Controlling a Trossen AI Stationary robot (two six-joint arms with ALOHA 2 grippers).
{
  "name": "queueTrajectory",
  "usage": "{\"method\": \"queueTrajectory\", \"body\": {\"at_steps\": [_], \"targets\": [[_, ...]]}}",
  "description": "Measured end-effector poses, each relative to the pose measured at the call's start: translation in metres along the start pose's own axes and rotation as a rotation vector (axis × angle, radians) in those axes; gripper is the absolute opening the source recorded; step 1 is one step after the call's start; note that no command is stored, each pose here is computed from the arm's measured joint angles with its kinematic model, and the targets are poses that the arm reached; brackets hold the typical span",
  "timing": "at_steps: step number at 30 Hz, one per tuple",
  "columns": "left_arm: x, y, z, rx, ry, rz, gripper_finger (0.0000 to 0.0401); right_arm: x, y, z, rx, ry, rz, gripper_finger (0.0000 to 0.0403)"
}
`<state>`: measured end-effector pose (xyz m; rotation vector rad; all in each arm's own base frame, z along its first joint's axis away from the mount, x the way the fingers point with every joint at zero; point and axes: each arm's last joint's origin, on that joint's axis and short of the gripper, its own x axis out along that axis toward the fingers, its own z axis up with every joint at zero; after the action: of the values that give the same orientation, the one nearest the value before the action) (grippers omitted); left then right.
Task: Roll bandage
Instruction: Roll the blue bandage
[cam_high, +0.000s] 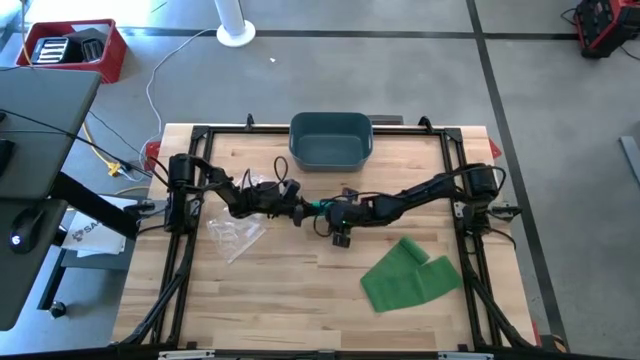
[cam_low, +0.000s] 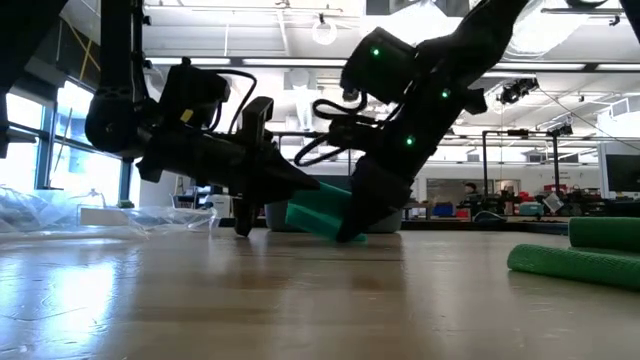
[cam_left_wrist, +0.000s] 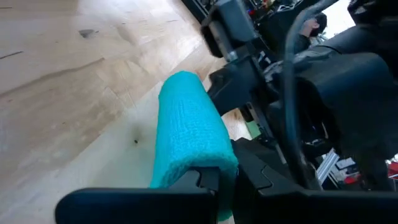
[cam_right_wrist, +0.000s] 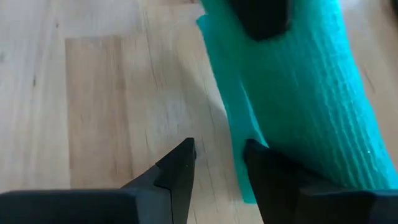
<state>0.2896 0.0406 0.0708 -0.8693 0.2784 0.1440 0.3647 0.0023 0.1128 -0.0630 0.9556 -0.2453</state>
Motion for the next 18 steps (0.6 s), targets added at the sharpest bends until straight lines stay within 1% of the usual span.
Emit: {"method": "queueTrajectory", "body": {"at_steps": [4, 8, 13, 18], "targets": [[0.0, 0.0, 0.0, 0.0, 0.001, -0.001, 0.0007, 0.005, -0.008, -0.001, 0.012, 0.022, 0.069, 0.0137], [0.0, 0.0, 0.0, 0.004, 0.0, 0.001, 0.0008, 0.004, -0.008, -0.001, -0.045, 0.025, 0.174, 0.0137], [0.0, 0.0, 0.0, 0.008, -0.005, 0.011, 0.0008, -0.007, 0.01, -0.001, -0.094, 0.026, 0.279, 0.0137], [0.0, 0.001, 0.0, 0.001, -0.013, 0.02, 0.0008, -0.017, 0.028, -0.003, -0.142, 0.025, 0.33, 0.0137]]}}
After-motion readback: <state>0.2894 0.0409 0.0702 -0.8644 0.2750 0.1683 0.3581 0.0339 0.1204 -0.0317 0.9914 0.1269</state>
